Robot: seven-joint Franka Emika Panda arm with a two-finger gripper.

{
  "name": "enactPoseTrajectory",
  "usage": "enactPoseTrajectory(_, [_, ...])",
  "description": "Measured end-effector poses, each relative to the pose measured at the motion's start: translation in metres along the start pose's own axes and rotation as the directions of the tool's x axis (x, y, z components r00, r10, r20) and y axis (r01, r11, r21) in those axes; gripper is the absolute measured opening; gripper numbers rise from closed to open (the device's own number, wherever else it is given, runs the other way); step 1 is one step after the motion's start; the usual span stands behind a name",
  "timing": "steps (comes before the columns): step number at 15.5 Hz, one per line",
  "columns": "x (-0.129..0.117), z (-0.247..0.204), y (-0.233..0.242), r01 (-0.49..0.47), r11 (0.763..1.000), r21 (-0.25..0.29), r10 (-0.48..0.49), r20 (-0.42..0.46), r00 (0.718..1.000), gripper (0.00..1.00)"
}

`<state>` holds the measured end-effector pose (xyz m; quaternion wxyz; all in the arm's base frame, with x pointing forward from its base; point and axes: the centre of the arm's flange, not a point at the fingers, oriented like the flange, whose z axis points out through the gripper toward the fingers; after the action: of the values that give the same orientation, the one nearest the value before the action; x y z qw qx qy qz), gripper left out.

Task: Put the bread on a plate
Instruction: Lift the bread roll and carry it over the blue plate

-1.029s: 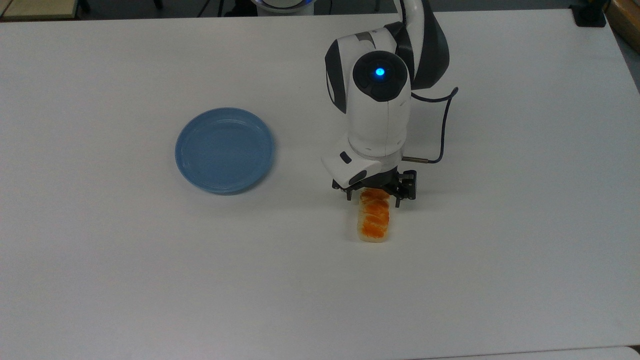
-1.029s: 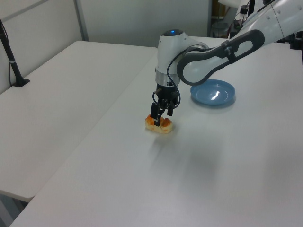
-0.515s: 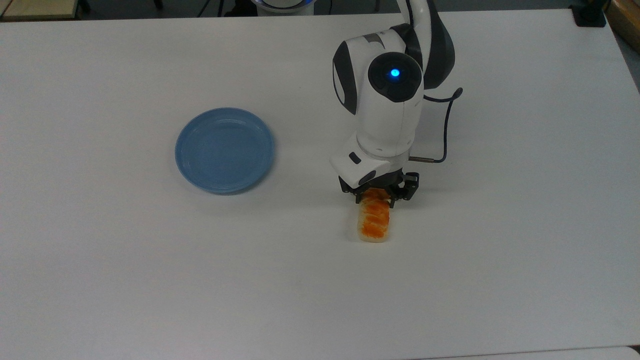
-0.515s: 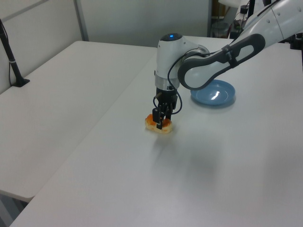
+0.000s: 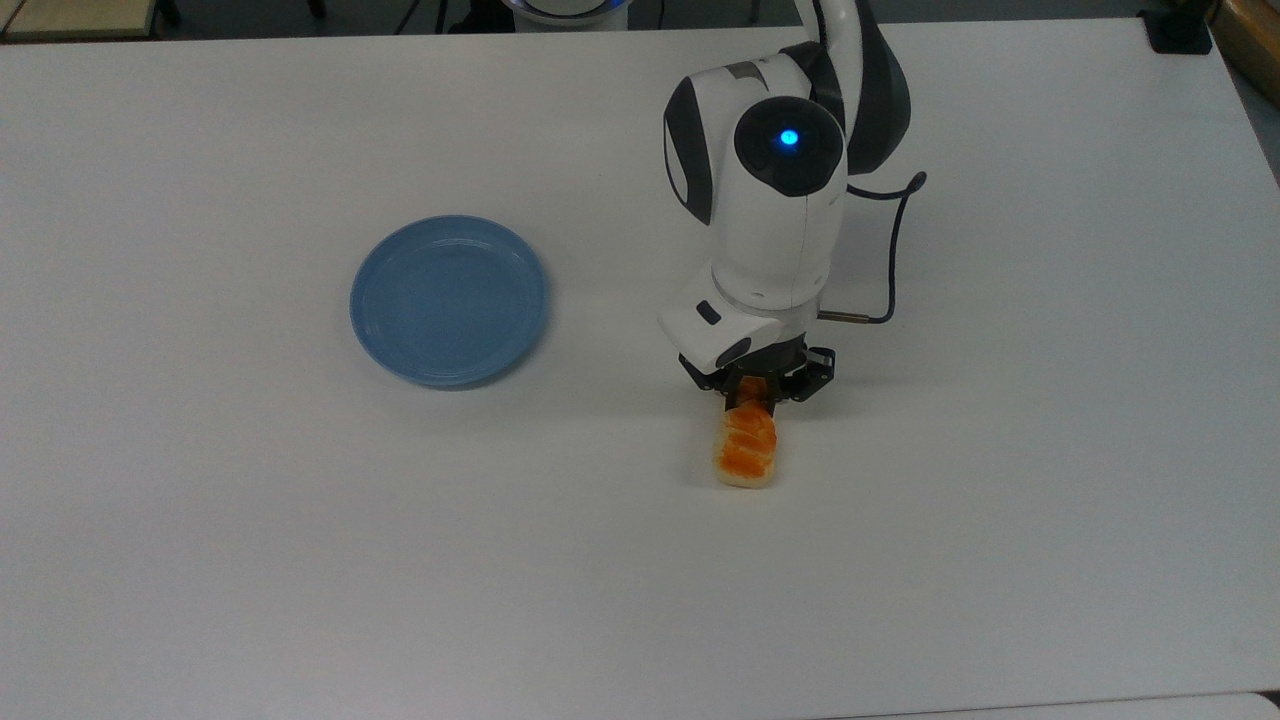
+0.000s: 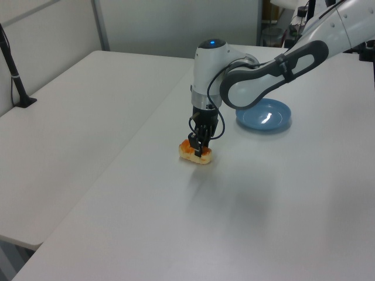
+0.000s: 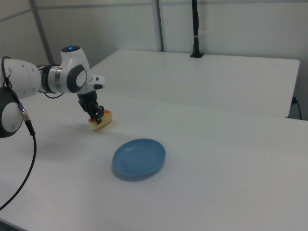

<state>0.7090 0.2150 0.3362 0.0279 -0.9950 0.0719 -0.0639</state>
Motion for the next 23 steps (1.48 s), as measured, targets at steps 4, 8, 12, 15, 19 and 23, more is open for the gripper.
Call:
enactPoseTrajectory(4, [0.011,-0.041,0.016,-0.022,1.0,0.01,0.023,-0.041,0.999,0.36])
enactPoseTrajectory(8, [0.011,-0.102,0.057,-0.033,0.999,-0.014,0.032,-0.025,0.999,0.36])
enactPoseTrajectory(12, [0.001,-0.173,0.111,-0.033,0.998,-0.044,0.034,0.025,0.999,0.36])
enactPoseTrajectory(15, [-0.01,-0.211,0.154,-0.029,0.998,-0.06,0.033,0.058,0.998,0.36])
enactPoseTrajectory(19, [-0.019,-0.214,0.219,-0.019,0.997,-0.076,0.026,0.096,0.995,0.36])
enactPoseTrajectory(23, [-0.026,-0.192,0.273,-0.021,0.996,-0.081,0.029,0.104,0.994,0.36])
